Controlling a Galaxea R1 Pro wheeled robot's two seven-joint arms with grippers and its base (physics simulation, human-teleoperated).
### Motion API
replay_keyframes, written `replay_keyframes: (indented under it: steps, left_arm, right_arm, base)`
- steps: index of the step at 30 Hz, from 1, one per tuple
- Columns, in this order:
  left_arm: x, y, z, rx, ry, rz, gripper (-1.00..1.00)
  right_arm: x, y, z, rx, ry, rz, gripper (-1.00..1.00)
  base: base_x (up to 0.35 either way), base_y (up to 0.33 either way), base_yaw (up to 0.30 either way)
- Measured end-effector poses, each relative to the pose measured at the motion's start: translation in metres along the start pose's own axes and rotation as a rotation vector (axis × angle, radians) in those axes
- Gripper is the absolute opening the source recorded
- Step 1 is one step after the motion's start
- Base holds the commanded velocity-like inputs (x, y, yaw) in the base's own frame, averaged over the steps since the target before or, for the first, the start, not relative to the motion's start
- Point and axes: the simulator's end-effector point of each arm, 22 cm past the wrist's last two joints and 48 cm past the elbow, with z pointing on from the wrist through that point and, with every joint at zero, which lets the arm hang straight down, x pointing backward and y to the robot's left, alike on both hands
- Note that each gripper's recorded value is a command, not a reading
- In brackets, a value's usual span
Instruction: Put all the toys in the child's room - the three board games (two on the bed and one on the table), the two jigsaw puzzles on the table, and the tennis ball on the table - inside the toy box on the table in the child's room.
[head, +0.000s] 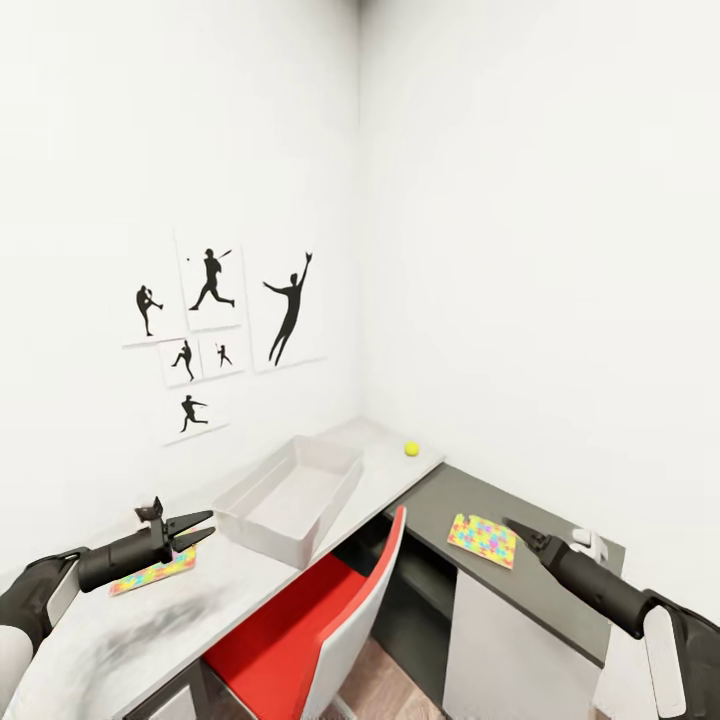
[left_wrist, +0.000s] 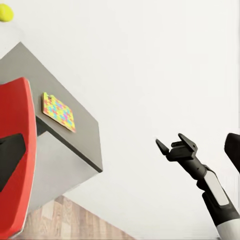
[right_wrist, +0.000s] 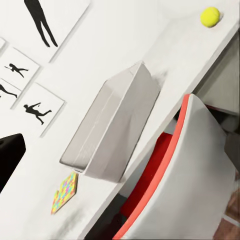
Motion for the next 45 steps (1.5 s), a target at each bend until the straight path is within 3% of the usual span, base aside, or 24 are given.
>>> replay_keyframes:
  steps: [16, 34, 45]
  left_arm:
    - [-0.001, -0.003, -0.001, 0.002, -0.002, 0.006, 1.00]
    - [-0.001, -0.003, -0.001, 0.001, -0.002, 0.007, 1.00]
    - [-0.001, -0.003, -0.001, 0.001, -0.002, 0.007, 1.00]
  right_arm:
    - [0.004, -0.002, 0.002, 0.006, 0.004, 0.008, 1.00]
    - [0.003, -0.002, 0.001, 0.002, 0.005, 0.009, 1.00]
    - [0.015, -0.011, 0.004, 0.010, 0.026, 0.046, 1.00]
  base:
    - [-0.178, 0.000, -0.130]
    - [-0.123, 0.000, -0.265]
    - [-0.033, 0.000, -0.276]
